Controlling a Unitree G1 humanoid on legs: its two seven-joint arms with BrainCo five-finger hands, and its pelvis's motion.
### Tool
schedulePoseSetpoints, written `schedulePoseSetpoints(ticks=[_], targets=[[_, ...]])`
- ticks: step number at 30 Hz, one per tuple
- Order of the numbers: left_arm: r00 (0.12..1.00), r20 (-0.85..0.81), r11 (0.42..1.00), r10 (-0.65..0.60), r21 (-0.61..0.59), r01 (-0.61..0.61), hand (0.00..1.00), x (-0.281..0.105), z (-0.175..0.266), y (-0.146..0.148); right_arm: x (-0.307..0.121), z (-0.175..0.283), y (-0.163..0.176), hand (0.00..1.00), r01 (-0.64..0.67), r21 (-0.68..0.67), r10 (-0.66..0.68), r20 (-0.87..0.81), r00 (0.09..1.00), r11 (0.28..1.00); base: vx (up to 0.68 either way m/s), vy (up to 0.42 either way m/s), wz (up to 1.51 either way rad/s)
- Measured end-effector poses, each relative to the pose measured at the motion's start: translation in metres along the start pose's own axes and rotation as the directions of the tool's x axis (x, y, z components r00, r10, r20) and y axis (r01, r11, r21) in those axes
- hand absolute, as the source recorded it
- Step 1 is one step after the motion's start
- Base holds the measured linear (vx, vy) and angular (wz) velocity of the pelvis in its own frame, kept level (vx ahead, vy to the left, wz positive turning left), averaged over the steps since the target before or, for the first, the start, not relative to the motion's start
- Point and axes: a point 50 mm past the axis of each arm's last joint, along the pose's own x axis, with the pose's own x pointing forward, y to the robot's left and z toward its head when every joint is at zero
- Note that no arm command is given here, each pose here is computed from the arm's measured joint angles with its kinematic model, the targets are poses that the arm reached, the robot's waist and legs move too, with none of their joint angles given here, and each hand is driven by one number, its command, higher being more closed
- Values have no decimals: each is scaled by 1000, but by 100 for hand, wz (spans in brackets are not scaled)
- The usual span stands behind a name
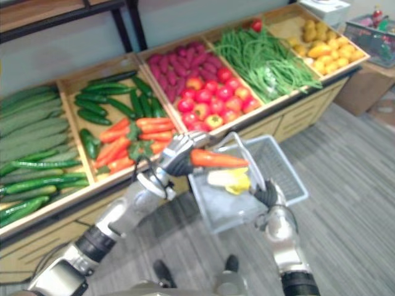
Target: Pick vegetable in the basket
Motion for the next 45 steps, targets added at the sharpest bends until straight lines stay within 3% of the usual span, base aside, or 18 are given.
schedulePoseSetpoints(ticks=[13,24,25,45], targets=[[972,-180,989,-150,-20,149,100,-6,-22,-46,-23,2,4,100,-26,69,24,29,999,997,-8,-17,-13],[952,-231,979,-198,7,206,100,-6,-31,-61,-28,-1,8,100,-29,101,28,18,999,994,-7,-4,0],[952,-227,978,-203,7,210,0,-6,-30,-62,-28,-1,9,100,-30,104,28,18,999,994,-42,-19,2],[955,-188,973,-228,-16,229,0,-3,-17,-72,-30,-3,12,100,-35,105,35,8,999,994,-1,0,0]])
